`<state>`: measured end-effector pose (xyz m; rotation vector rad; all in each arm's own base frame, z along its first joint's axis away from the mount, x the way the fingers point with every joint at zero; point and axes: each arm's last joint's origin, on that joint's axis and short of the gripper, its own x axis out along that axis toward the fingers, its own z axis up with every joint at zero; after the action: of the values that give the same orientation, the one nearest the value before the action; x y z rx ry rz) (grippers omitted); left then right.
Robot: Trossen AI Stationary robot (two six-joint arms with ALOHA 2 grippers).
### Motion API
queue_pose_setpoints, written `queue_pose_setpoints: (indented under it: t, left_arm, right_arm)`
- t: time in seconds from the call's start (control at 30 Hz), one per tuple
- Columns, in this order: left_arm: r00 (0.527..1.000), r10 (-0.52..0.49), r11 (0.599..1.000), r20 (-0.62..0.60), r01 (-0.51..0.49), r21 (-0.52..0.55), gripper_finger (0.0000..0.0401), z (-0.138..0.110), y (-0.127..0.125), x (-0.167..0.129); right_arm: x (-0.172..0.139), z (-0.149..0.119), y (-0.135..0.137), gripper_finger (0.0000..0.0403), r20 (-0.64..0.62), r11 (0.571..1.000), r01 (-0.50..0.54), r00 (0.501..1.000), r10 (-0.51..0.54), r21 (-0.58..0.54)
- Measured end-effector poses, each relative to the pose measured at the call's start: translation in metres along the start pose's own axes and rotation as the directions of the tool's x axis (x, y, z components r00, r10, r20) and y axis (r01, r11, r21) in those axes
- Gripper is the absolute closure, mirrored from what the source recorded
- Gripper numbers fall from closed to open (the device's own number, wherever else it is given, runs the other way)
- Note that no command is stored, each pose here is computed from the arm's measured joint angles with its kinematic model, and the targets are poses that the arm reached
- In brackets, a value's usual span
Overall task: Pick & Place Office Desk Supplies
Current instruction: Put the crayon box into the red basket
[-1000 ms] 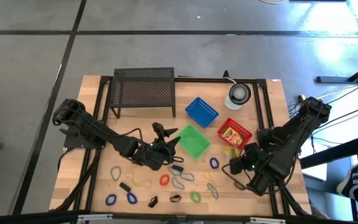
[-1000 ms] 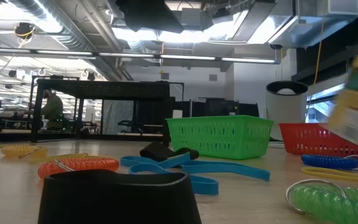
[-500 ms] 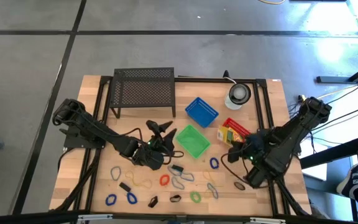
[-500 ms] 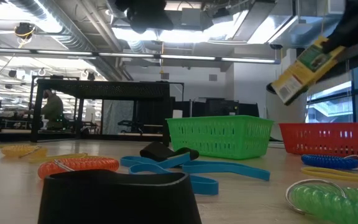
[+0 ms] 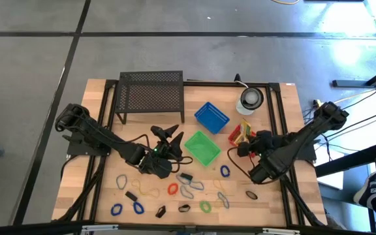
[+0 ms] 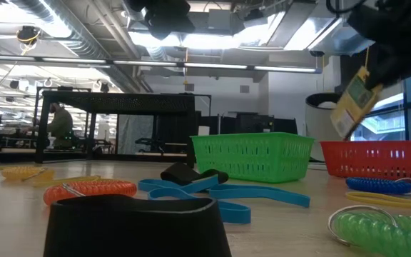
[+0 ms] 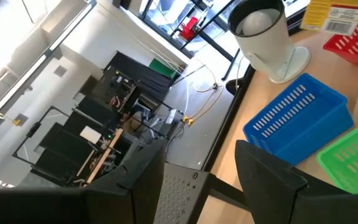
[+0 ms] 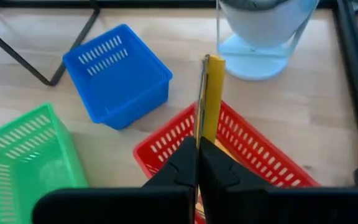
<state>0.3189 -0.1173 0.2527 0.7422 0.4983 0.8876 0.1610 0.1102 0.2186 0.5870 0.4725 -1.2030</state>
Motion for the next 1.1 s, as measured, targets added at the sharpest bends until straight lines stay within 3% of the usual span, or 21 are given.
queue_pose_setpoints:
  t: [0.83,1.1]
  left_arm:
    - [1.000,-0.001,1.000,-0.004,0.001,0.021,0.0210,-0.002,0.000,0.000]
    - [1.000,-0.001,1.000,-0.004,0.001,0.021,0.0210,-0.002,0.000,0.000]
  right_arm:
    - [0.028,-0.032,-0.010,0.0397,-0.066,0.993,-0.058,0.996,0.065,0.105]
    - [0.027,-0.035,-0.011,0.0375,-0.173,0.995,0.019,0.985,-0.002,0.095]
